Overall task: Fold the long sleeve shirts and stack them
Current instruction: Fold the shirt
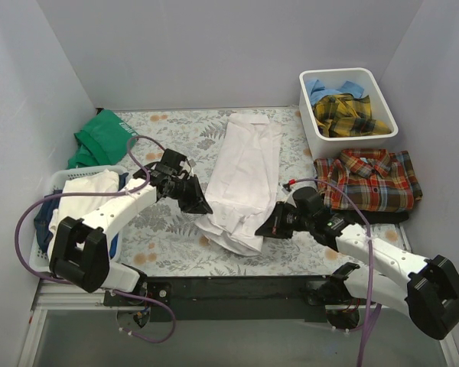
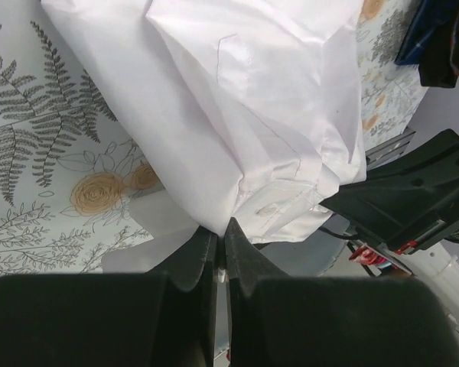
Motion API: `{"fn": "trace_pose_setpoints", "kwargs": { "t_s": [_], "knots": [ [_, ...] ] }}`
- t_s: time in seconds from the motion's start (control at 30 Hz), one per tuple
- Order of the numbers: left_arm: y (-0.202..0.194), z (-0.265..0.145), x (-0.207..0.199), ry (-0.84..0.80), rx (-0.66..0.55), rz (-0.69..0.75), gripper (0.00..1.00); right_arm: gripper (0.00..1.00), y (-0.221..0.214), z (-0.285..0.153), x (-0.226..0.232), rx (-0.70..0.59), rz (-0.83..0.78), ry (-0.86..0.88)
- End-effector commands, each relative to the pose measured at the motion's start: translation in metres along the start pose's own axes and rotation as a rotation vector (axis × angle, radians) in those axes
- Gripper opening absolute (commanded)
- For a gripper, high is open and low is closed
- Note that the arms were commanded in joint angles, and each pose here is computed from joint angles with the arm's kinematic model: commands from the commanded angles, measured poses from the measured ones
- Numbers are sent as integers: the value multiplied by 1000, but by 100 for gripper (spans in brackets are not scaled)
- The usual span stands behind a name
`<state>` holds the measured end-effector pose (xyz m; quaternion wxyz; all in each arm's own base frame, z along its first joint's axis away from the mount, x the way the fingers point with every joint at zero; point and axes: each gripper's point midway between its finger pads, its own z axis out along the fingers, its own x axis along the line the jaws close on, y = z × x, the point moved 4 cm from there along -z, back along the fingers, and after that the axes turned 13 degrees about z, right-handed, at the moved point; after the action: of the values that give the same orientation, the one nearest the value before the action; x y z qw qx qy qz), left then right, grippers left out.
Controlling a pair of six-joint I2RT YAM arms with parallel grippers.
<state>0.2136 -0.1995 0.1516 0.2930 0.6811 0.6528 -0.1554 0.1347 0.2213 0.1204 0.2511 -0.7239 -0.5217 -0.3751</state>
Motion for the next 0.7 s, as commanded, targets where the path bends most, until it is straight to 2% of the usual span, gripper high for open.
{"fn": "trace_pose_setpoints", "kwargs": {
  "t_s": [0.0,0.33,0.67],
  "knots": [
    [18,-6,-11,11,-56,-9,0,1,30,-9,25,-106,-30,39],
    [69,-2,-26,38,-178,-8,0,1,94,-15,44,-241,-38,38],
    [128,42,-28,65,-172,36,0,1,151,2,43,-274,-10,3]
  ]
}}
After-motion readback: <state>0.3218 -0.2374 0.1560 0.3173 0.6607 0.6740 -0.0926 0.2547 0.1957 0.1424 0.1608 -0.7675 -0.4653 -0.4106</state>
